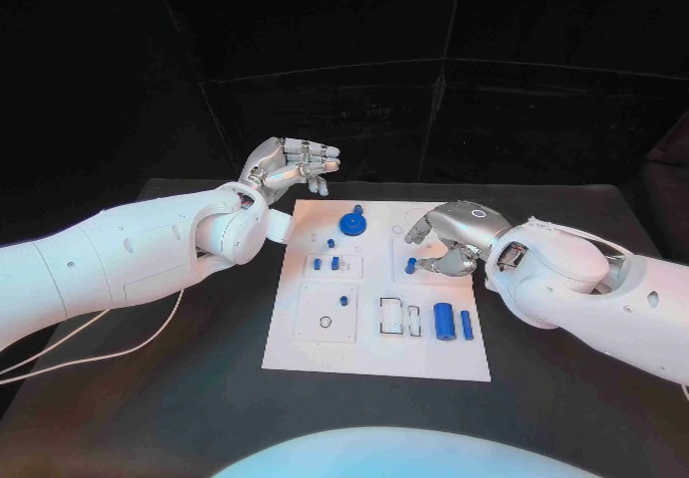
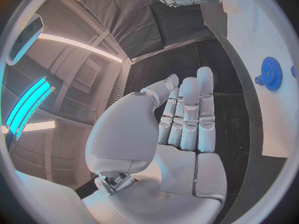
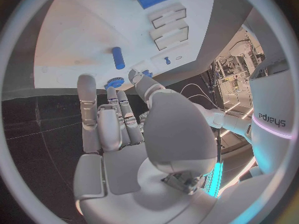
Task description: Assemble the parts on the task board
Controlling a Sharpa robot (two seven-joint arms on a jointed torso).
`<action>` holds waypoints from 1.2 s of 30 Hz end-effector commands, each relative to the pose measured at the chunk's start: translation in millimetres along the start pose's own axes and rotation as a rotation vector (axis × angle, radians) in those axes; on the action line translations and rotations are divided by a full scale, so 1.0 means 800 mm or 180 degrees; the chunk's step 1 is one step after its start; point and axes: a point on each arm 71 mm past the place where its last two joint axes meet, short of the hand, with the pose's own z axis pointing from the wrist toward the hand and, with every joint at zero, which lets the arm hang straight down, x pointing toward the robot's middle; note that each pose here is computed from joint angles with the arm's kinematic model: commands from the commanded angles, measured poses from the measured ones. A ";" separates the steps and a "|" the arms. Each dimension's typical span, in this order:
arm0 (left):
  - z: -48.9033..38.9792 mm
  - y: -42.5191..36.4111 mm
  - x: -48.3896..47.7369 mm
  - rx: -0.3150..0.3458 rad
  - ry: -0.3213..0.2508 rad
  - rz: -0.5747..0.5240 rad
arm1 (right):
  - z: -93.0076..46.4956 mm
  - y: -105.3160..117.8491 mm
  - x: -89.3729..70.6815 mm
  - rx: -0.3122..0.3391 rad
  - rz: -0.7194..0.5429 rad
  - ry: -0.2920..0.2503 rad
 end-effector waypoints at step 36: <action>0.000 -0.0020 0.001 0.0023 0.0031 -0.0026 | 0.033 0.001 0.030 0.0031 -0.0094 0.0538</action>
